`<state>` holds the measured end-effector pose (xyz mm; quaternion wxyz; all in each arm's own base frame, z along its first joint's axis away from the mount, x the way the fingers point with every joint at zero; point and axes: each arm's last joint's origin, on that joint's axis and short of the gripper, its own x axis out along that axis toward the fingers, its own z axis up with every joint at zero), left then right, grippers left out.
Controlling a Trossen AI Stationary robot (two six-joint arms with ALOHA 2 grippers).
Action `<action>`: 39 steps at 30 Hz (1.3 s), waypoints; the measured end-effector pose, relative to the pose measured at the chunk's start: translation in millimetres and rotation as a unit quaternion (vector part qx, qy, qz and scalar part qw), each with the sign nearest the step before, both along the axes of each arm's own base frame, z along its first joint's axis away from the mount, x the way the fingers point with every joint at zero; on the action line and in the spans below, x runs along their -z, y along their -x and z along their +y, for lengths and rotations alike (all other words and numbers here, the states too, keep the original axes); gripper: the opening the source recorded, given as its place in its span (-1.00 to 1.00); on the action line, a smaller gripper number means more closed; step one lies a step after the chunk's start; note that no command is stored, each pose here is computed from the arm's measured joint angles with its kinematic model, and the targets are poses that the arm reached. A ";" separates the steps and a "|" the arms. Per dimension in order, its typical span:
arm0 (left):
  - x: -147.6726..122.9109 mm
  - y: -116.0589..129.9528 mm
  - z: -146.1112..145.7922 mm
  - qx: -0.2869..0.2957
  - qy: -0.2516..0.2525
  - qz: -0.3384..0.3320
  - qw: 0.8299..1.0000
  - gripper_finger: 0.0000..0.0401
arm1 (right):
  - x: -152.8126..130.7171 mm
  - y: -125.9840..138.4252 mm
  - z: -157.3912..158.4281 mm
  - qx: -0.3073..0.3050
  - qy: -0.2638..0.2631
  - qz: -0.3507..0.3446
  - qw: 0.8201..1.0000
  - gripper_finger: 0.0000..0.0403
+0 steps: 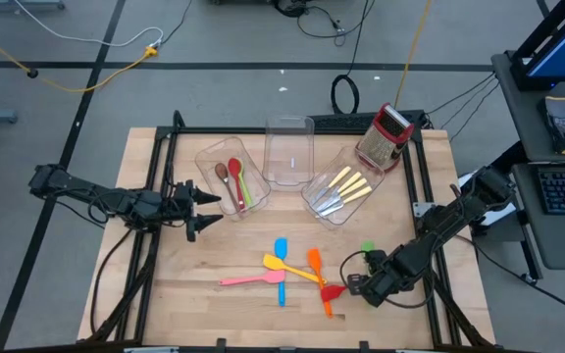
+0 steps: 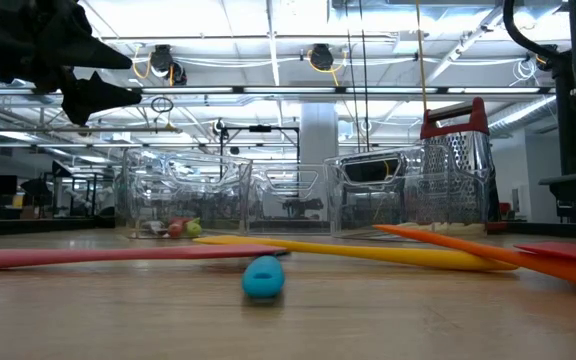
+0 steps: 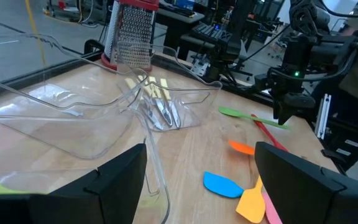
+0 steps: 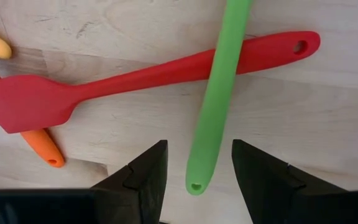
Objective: Pick & Place Kitchen Items
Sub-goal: Put the green spatula into the middle transparent bin
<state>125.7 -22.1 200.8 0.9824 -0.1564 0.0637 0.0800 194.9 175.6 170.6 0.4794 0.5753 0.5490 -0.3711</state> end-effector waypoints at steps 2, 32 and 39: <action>0.0 0.0 0.0 0.000 0.000 0.000 1.000 0.52 | 3.5 0.8 -0.7 0.007 -0.004 -0.001 1.000 -0.15; -0.1 0.1 0.8 -0.013 -0.001 -0.001 1.000 0.52 | 33.3 10.1 -19.1 0.023 -0.002 0.013 1.000 -0.15; 0.0 0.1 0.8 -0.013 -0.001 -0.001 1.000 0.52 | 33.7 9.6 -19.8 0.021 -0.008 0.019 1.000 -0.15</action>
